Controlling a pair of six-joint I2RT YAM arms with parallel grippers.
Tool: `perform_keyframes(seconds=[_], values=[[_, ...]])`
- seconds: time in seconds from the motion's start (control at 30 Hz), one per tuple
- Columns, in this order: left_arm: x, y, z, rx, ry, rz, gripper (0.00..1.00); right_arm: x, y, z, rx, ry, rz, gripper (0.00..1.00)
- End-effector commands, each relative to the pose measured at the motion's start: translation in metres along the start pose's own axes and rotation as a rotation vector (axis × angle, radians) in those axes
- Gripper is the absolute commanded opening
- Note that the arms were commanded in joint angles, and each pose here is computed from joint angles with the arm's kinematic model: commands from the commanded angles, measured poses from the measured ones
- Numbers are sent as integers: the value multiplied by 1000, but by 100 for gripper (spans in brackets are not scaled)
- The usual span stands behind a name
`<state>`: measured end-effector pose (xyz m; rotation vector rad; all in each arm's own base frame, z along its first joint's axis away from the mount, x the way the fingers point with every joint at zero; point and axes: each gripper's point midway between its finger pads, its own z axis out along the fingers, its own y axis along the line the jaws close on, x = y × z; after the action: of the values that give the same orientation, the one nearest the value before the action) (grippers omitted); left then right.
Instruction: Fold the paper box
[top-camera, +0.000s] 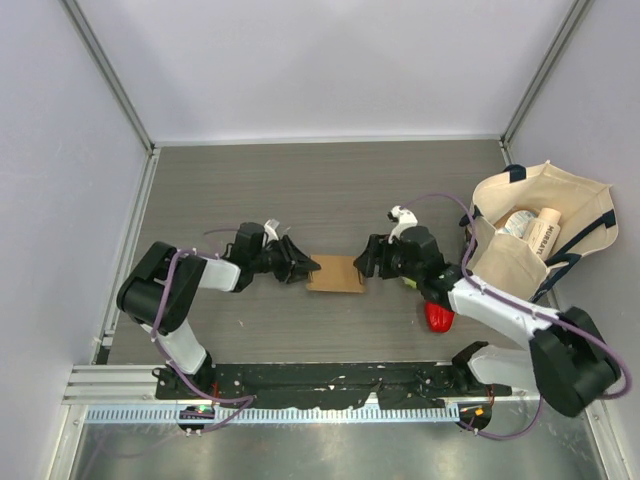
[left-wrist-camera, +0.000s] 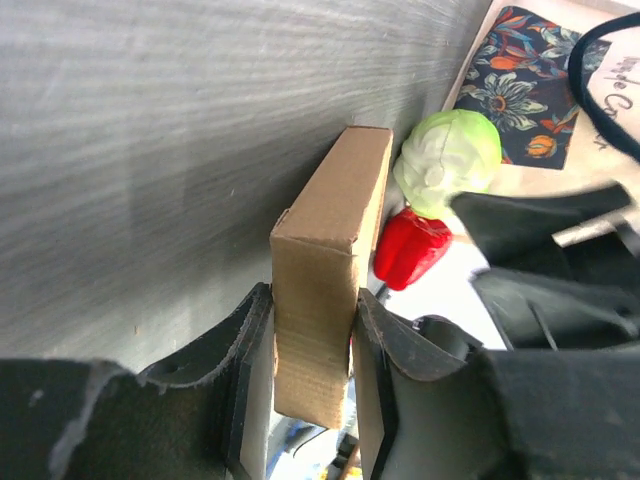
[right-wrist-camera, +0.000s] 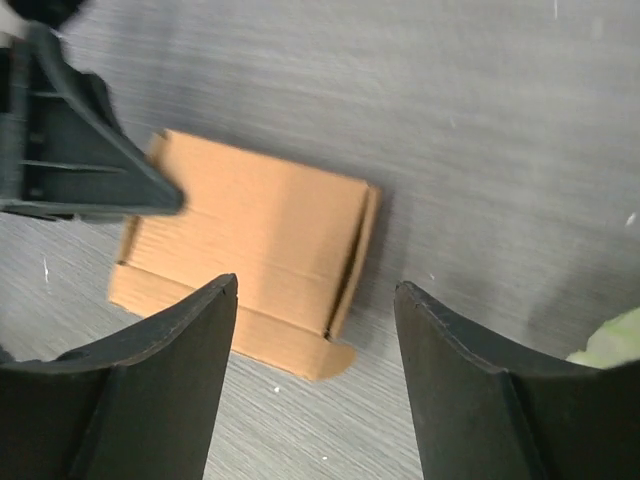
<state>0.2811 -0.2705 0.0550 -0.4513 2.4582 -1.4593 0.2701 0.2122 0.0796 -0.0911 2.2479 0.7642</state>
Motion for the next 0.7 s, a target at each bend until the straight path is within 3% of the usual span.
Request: perform_keyframes(seconds=[0.0,0.17,0.23,0.5,0.67], values=[[20,4,-11,21,64,-180,35,-23,34,-23,64,-61,-407,70],[36,-1,-22,67,119,-367,36,4,96,-32,-2,-87,-847,71],[47,2,-28,78,147,-418,35,14,115,-34,-35,-104,-932,72],[64,9,-40,95,177,-523,35,55,143,-33,-166,-14,-1147,72],[66,3,-44,121,192,-542,34,60,130,-23,-66,-11,-1219,72]])
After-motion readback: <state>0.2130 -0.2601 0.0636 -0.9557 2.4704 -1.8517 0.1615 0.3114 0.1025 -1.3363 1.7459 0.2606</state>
